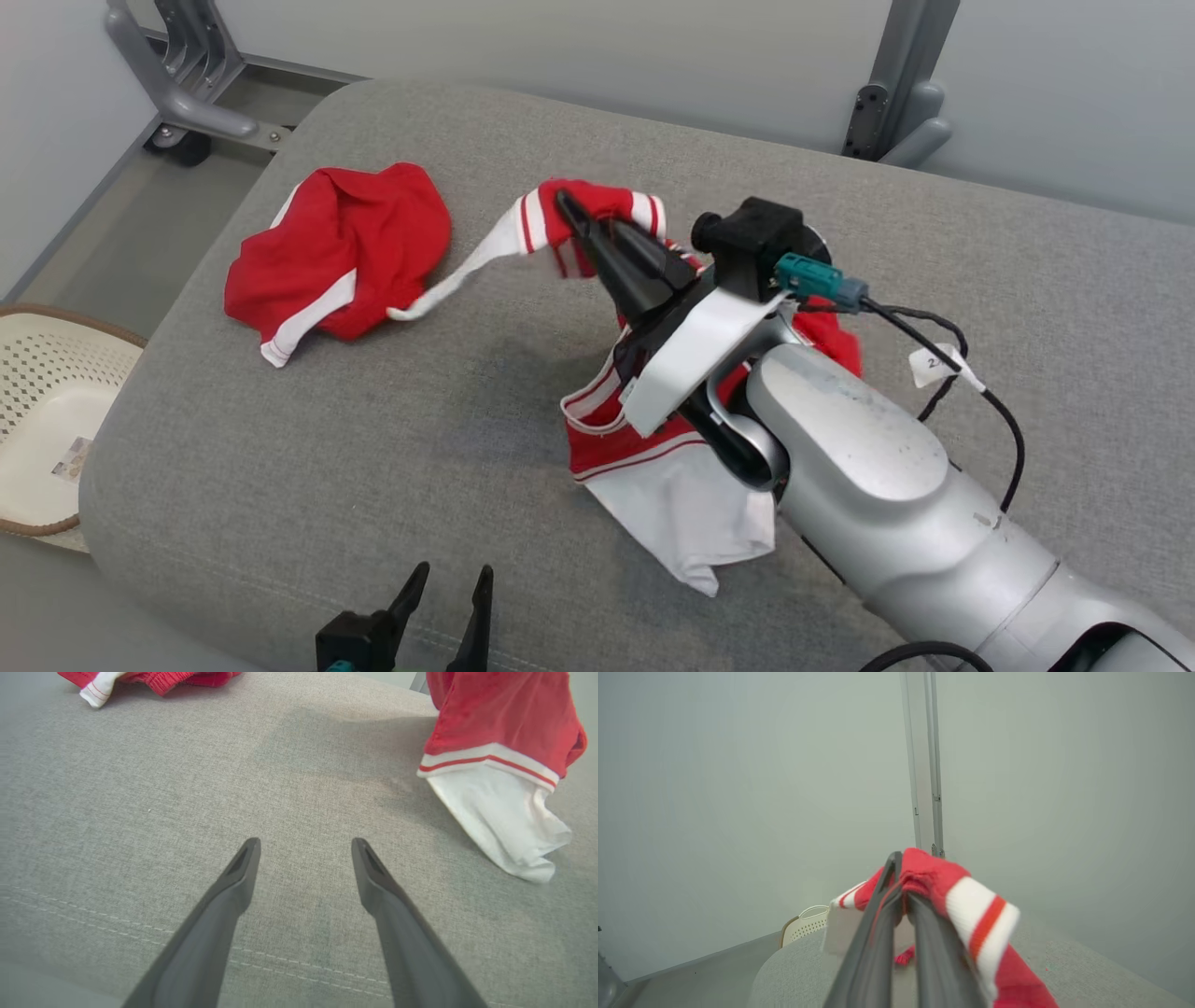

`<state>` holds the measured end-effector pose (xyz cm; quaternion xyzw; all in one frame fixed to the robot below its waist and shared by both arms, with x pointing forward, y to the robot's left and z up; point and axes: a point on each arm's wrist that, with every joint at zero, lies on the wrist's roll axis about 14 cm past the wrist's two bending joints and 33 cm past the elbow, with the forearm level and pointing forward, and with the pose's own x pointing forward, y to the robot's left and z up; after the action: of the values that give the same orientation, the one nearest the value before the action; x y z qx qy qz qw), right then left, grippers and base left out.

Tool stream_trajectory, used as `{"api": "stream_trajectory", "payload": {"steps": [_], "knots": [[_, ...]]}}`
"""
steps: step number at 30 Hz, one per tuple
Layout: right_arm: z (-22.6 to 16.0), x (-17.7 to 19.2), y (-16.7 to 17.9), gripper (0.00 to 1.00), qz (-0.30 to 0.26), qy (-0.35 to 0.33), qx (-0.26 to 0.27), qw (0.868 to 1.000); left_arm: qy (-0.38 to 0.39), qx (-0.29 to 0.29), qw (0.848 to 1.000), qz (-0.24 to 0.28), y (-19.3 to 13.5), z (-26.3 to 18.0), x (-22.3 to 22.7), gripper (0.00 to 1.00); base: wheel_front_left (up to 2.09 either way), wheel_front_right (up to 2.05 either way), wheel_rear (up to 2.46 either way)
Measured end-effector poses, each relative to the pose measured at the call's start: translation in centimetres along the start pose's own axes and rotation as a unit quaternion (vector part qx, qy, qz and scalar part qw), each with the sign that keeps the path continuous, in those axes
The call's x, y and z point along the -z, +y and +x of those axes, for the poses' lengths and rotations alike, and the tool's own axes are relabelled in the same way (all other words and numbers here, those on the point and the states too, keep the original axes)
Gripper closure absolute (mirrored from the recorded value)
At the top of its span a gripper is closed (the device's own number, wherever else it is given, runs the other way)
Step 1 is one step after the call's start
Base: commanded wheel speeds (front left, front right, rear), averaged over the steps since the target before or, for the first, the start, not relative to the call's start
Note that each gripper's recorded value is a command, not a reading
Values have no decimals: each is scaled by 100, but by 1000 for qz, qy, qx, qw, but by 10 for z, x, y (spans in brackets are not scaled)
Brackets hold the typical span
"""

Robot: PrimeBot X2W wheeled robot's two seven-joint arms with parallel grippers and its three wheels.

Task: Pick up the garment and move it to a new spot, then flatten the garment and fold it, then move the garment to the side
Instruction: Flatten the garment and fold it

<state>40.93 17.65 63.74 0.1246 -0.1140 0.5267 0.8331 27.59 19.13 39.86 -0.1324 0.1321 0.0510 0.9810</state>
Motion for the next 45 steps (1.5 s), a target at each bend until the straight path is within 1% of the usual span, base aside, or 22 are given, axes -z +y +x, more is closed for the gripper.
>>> {"api": "stream_trajectory", "payload": {"steps": [3, 5, 7, 9, 10, 12, 16, 18, 19, 20, 21, 26, 28, 30, 33, 35, 38, 42, 45], "knots": [[-6, 14, 10, 100, -1, 23, -14, 1000, 1, -3, 1000, -2, 2, -2, 2, 0, 0, 0, 0], [-22, 29, -6, 100, -5, 51, 6, 999, 2, 3, 1000, -2, -2, -1, 2, 0, 0, 0, 0], [-45, 42, -37, 100, -19, 81, 43, 996, 3, 15, 1000, 1, -9, 3, 2, 0, 0, 0, 0], [-69, 46, -72, 100, -35, 102, 86, 990, 2, 30, 1000, 4, -17, 9, 0, 0, 0, 0, 0], [-93, 46, -103, 100, -48, 119, 128, 983, -1, 44, 999, 8, -24, 16, -4, 0, 0, 0, 0], [-119, 42, -134, 100, -64, 131, 170, 975, -2, 57, 998, 13, -31, 22, -7, 0, 0, 0, 0], [-164, 20, -184, 100, -78, 127, 254, 956, 1, 80, 997, 18, -45, 31, -7, 0, 0, 0, 0], [-185, 13, -198, 100, -80, 123, 286, 947, 3, 89, 996, 20, -50, 33, -6, 0, 0, 0, 0], [-200, 13, -204, 79, -77, 124, 307, 941, 5, 95, 995, 21, -54, 34, -6, 0, 0, 0, 0], [-205, 14, -204, 51, -77, 126, 311, 939, 5, 98, 995, 21, -55, 35, -5, 0, 0, 0, 0], [-209, 15, -203, 0, -74, 126, 315, 938, 6, 99, 995, 22, -56, 35, -5, 0, 0, 0, 0], [-219, 23, -194, 0, -50, 122, 333, 934, 11, 99, 995, 24, -55, 31, -1, 0, 0, 0, 0], [-221, 20, -194, 0, -50, 117, 339, 932, 11, 100, 995, 25, -55, 31, 0, 0, 0, 0, 0], [-229, 18, -196, 0, -46, 112, 353, 928, 10, 102, 994, 26, -56, 31, -1, 0, 0, 0, 0], [-241, 8, -202, 0, -59, 105, 373, 920, 6, 106, 994, 30, -58, 31, -3, 0, 0, 0, 0], [-244, 2, -201, 0, -71, 98, 377, 918, 3, 109, 994, 31, -59, 30, -5, 0, 0, 0, 0], [-244, -2, -192, 0, -82, 87, 375, 919, -1, 113, 993, 33, -61, 29, -6, 0, 0, 0, 0], [-251, -12, -183, 0, -96, 64, 384, 916, -6, 118, 992, 35, -64, 30, -9, 0, 0, 0, 0], [-258, -5, -167, 0, -96, 62, 386, 916, -9, 123, 992, 37, -68, 31, -11, 0, 0, 0, 0]]}}
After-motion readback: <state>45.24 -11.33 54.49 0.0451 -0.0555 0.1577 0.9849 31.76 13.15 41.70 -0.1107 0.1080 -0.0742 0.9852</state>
